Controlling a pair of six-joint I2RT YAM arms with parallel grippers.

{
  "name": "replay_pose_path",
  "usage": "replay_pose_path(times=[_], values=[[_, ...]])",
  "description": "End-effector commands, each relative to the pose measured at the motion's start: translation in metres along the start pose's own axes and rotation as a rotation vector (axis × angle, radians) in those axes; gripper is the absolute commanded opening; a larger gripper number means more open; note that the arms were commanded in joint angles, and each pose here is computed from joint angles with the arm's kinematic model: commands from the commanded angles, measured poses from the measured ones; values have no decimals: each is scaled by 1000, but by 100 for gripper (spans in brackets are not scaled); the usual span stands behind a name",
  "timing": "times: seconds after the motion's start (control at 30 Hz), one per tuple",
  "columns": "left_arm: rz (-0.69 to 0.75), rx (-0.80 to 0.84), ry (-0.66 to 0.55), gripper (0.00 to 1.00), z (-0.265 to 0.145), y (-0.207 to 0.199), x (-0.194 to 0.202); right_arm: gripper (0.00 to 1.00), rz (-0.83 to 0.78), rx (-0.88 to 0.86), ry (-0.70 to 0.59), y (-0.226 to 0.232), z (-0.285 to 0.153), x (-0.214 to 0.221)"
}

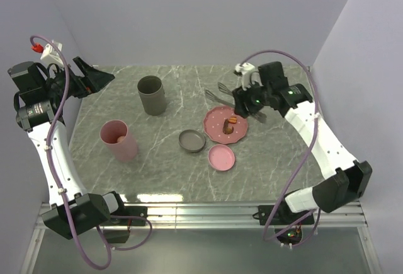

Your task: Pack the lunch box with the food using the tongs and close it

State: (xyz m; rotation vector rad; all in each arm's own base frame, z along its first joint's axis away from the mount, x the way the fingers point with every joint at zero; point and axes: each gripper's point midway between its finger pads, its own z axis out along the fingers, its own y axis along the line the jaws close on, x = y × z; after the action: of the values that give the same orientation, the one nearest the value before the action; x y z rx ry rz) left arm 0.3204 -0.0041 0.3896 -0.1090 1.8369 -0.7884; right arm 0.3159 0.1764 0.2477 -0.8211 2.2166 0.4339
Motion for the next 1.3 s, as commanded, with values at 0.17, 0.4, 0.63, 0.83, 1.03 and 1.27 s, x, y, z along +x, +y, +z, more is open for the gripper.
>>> replay_pose_path(times=[0.17,0.4,0.63,0.83,1.03,1.27], values=[[39,15,7,99,0,1,3,58,9,83,129,-51,-33,77],[43,6,12,99,-1,4,9,57,23,28,218,-35,-35,119],[29,1,16,98,1,8,14,51,123,-24,232,-20,-18,125],[31,-8,23,98,1,12,19,50,151,-41,260,-10,-3,125],[31,-13,27,98,1,15,22,48,166,0,283,-13,11,120],[45,-22,25,98,2,18,23,47,180,19,312,-13,26,116]])
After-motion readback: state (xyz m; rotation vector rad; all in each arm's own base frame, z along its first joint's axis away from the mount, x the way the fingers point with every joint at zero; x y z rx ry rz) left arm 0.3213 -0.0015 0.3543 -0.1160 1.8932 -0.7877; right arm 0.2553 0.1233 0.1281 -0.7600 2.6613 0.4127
